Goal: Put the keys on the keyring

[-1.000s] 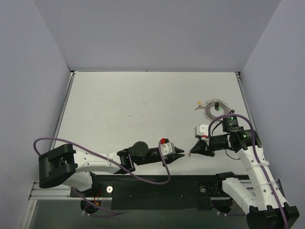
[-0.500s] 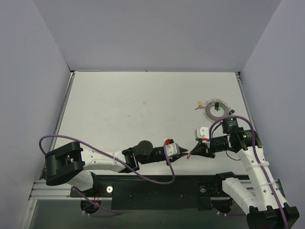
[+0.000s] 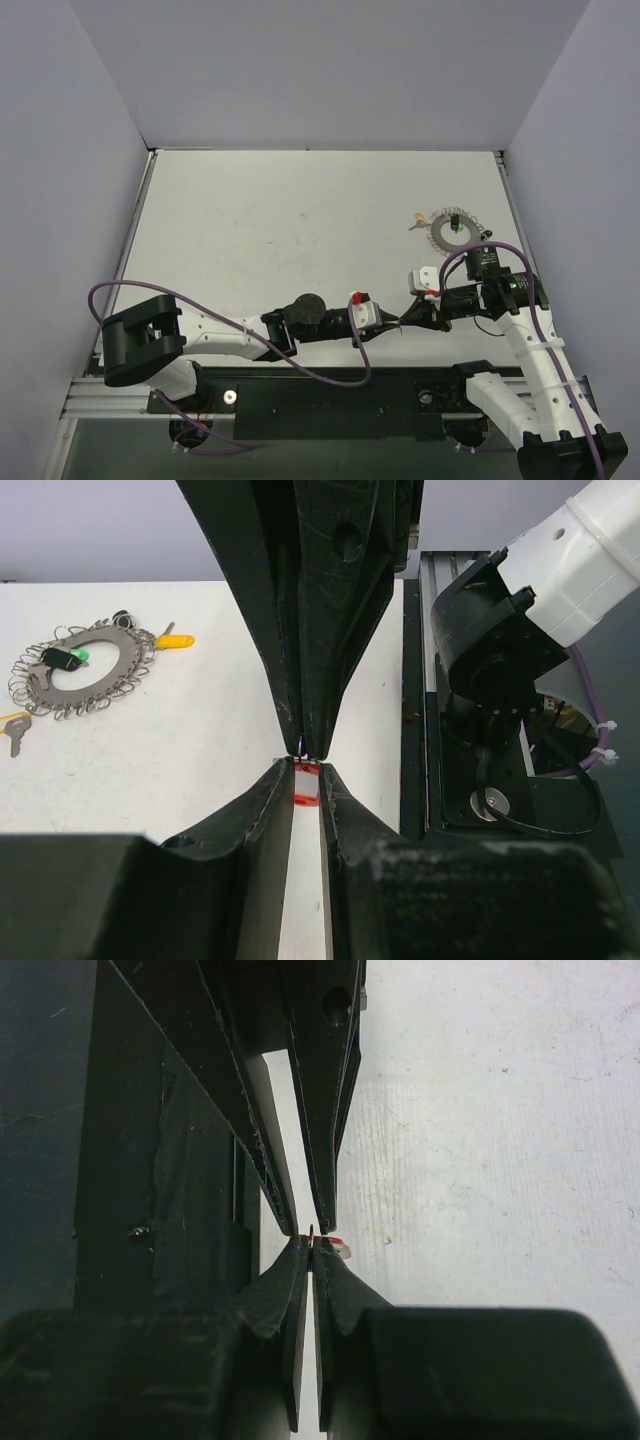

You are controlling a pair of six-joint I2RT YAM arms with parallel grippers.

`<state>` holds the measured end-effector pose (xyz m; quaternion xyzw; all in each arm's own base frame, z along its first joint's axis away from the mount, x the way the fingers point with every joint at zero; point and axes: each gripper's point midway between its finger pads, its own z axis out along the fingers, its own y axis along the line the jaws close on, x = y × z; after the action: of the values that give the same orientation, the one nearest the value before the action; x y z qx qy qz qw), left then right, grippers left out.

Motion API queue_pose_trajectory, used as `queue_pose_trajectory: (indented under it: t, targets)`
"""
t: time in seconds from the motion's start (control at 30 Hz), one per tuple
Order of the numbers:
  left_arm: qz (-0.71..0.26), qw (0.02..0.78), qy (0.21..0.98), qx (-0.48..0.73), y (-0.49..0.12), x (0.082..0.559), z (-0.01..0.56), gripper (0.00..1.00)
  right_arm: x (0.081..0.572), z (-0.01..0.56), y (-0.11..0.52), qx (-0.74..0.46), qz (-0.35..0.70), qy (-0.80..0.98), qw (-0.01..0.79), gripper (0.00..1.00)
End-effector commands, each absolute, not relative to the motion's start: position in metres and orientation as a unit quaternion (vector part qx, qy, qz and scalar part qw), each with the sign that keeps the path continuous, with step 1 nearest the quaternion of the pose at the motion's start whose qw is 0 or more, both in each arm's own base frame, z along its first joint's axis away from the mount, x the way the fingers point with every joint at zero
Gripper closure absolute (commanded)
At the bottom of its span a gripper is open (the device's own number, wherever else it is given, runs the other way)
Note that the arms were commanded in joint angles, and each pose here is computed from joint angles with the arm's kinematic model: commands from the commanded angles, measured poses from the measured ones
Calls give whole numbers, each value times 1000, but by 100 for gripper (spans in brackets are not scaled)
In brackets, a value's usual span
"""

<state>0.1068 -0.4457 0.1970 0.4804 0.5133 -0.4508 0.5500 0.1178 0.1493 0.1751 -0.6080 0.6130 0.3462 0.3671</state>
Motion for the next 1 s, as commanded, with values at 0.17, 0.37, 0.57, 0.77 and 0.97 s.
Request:
queue_pose_trajectory:
  t: [0.17, 0.37, 0.57, 0.77, 0.97]
  targets:
    - [-476, 575, 480, 461, -459, 106, 232, 74, 108, 179, 155, -597, 380, 602, 369, 100]
    - [-479, 573, 480, 460, -459, 105, 234, 80, 108, 179, 155, -597, 381, 602, 368, 100]
    - [-484, 570, 481, 457, -459, 104, 237, 100, 108, 177, 154, -599, 378, 603, 367, 100]
    - [-495, 566, 499, 431, -455, 107, 238, 100, 108, 176, 154, -598, 378, 604, 367, 97]
    - [-492, 566, 514, 415, -449, 111, 236, 100, 109, 177, 153, -592, 378, 609, 370, 82]
